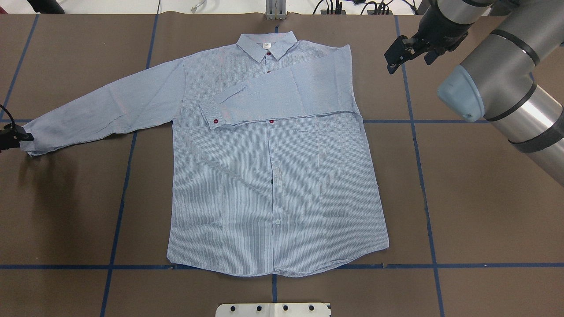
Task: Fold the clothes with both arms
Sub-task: 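Lower the left gripper onto the other sleeve cuff and grasp it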
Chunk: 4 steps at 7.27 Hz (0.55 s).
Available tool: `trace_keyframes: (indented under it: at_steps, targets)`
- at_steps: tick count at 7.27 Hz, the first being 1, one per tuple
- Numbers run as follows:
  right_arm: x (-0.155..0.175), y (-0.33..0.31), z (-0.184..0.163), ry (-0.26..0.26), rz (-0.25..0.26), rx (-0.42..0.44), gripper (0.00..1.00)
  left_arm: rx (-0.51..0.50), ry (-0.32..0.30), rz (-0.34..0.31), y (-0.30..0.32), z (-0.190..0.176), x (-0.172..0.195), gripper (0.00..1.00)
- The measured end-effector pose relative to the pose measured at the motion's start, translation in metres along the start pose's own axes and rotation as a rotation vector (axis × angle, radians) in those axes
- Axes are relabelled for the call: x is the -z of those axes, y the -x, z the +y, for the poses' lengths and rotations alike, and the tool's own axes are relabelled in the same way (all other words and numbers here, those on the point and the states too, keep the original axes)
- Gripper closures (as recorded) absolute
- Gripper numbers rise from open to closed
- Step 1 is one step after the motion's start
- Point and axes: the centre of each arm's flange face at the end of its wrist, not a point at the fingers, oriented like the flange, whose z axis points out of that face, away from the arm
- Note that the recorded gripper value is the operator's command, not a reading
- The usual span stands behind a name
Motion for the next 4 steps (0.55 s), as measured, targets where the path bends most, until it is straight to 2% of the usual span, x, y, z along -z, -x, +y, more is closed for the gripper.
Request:
trace_keyframes:
  at_steps: [4]
  targets:
    - [0.0009, 0.0014, -0.0002, -0.002, -0.001, 0.000, 0.00, 0.001, 0.005, -0.005, 0.0017, 0.0005, -0.0003, 0.55]
